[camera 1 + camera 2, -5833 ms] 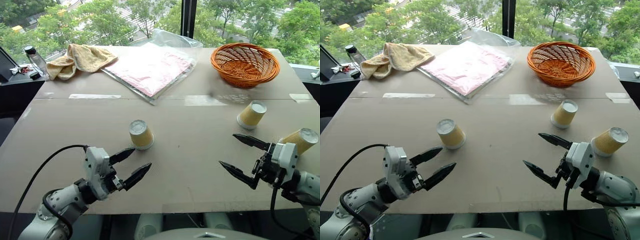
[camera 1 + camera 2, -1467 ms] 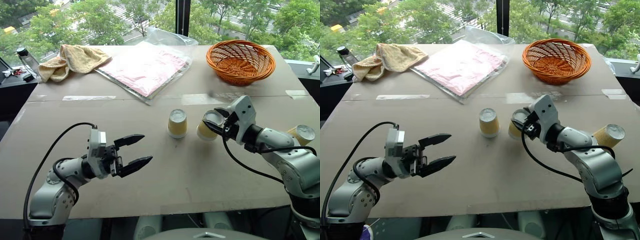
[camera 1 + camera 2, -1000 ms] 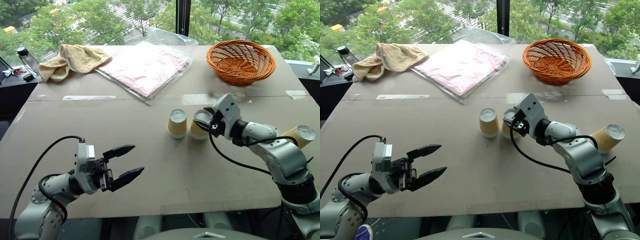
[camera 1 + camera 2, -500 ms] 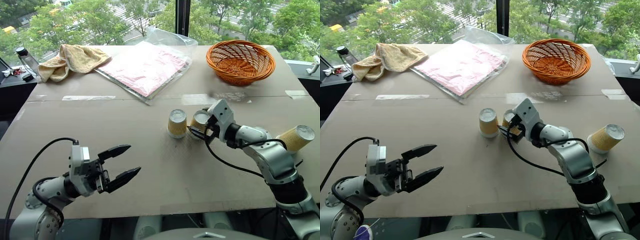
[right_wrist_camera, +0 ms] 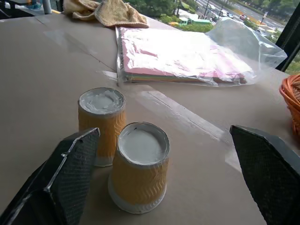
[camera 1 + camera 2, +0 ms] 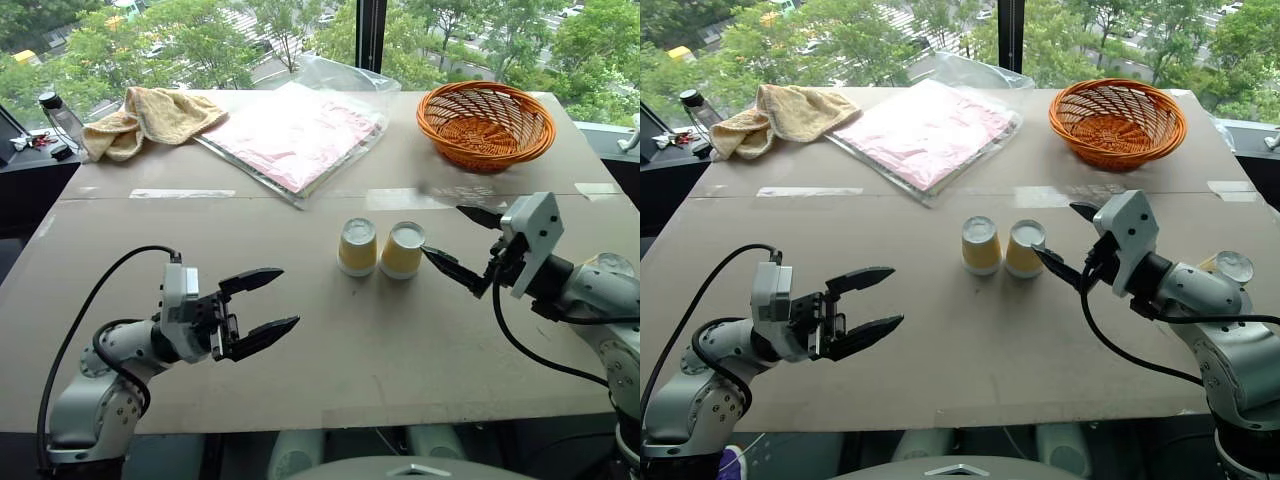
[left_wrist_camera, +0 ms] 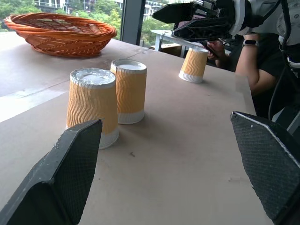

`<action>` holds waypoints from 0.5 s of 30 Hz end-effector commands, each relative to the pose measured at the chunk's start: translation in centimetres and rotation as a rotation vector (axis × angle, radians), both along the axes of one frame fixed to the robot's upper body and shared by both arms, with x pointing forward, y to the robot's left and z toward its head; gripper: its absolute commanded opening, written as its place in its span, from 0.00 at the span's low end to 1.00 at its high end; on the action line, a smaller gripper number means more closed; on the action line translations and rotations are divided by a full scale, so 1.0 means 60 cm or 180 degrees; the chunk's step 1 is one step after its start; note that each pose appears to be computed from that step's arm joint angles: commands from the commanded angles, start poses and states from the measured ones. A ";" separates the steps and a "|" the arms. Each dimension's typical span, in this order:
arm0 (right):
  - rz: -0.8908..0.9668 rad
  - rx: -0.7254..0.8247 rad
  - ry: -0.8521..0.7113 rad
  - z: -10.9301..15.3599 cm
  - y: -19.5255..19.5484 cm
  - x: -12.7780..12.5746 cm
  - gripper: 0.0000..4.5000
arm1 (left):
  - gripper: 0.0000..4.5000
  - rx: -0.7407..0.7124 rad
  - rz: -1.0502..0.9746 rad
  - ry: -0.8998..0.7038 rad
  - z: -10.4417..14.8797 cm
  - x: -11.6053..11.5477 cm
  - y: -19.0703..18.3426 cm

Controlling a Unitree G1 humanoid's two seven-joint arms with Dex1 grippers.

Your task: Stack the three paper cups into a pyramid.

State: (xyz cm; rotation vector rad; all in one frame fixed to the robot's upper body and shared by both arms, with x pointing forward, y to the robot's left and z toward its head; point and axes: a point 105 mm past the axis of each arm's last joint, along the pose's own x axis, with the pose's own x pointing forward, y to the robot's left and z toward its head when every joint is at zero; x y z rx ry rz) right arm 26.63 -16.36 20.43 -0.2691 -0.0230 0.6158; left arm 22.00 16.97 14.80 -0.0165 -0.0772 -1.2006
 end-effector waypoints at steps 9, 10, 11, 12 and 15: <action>-0.2334 -0.0262 0.0174 -0.023 -0.249 -0.056 0.98 | 1.00 -0.0004 -0.0584 -0.0060 0.009 0.013 -0.040; -0.2351 -0.0153 0.0216 -0.030 -0.251 -0.056 0.98 | 1.00 0.0002 -0.0617 -0.0070 0.009 0.013 -0.042; -0.2356 -0.0032 0.0266 -0.038 -0.250 -0.054 0.98 | 1.00 0.0015 -0.0660 -0.0091 0.010 0.012 -0.045; -0.2377 0.0039 0.0287 -0.043 -0.251 -0.053 0.98 | 1.00 0.0032 -0.0708 -0.0111 0.011 0.010 -0.048; -0.2417 0.0207 0.0361 -0.055 -0.252 -0.051 0.98 | 1.00 0.0058 -0.0841 -0.0087 0.015 0.001 -0.052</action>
